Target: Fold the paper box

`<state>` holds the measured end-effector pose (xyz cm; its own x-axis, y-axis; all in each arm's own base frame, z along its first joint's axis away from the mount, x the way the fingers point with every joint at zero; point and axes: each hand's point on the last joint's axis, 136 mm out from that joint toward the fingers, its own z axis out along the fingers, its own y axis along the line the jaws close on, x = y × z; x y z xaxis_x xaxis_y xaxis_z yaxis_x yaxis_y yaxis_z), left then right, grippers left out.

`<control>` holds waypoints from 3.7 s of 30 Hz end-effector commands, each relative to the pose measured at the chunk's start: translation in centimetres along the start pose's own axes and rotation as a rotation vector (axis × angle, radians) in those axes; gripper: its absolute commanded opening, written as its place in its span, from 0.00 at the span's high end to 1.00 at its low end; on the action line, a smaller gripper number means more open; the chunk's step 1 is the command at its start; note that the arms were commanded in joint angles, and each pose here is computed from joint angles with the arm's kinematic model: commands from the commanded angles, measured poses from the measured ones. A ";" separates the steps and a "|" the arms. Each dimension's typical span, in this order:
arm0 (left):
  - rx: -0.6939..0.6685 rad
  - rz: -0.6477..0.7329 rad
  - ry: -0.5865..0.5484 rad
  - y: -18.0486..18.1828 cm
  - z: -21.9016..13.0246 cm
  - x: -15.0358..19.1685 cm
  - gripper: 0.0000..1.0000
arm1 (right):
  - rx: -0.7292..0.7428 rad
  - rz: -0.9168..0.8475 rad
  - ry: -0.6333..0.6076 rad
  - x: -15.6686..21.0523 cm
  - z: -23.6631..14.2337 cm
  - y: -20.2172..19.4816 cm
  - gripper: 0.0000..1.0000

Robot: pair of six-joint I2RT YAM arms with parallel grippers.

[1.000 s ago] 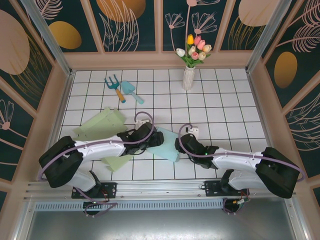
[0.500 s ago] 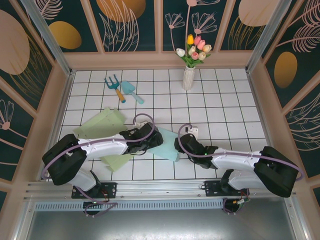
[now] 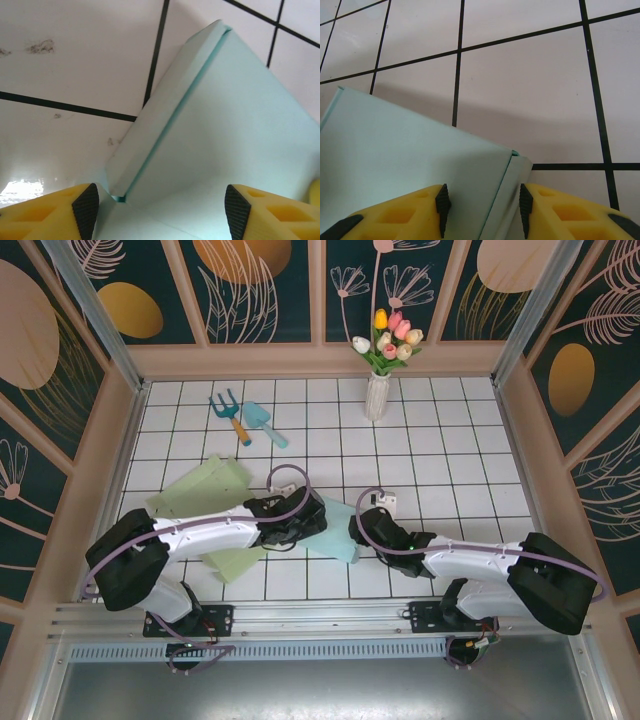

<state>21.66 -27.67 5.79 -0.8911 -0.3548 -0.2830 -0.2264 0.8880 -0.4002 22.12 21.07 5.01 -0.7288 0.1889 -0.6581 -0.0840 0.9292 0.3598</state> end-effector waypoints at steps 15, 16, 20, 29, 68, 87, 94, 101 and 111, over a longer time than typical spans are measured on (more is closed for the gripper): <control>-0.005 -0.012 0.036 -0.1 1.1 1.1 0.39 | 0.079 -0.044 0.064 2.0 0.3 -2.6 0.55; -0.006 -0.011 0.030 0.0 1.0 1.0 0.39 | 0.078 -0.046 0.064 2.0 0.3 -2.6 0.55; -0.022 -0.009 0.007 0.7 1.1 0.7 0.40 | 0.084 -0.052 0.062 1.9 0.3 -2.6 0.55; -0.024 -0.038 0.018 1.9 2.5 1.5 0.40 | 0.121 -0.085 0.069 1.3 1.0 -3.2 0.55; -0.081 -0.120 -0.033 4.6 3.3 1.4 0.43 | -0.039 0.101 0.013 -0.4 -4.4 -1.0 0.57; -0.092 -0.121 -0.043 5.0 3.2 1.3 0.43 | -0.220 0.158 0.121 4.7 -4.6 1.1 0.59; -0.090 -0.119 -0.045 4.9 3.1 1.2 0.43 | -0.245 0.170 0.117 4.8 -5.1 2.1 0.58; -0.088 -0.121 -0.052 4.8 3.0 1.1 0.43 | -0.259 0.154 0.105 4.7 -5.6 3.2 0.57; -0.092 -0.121 -0.055 4.8 3.0 1.0 0.43 | -0.300 0.145 0.106 4.9 -5.5 3.8 0.59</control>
<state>22.36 -28.03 3.82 -0.8272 -0.4900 -0.2749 -0.3130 0.8082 -0.4987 14.42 22.63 5.51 -0.8195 0.2432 -0.5189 -0.1355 0.7976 0.5877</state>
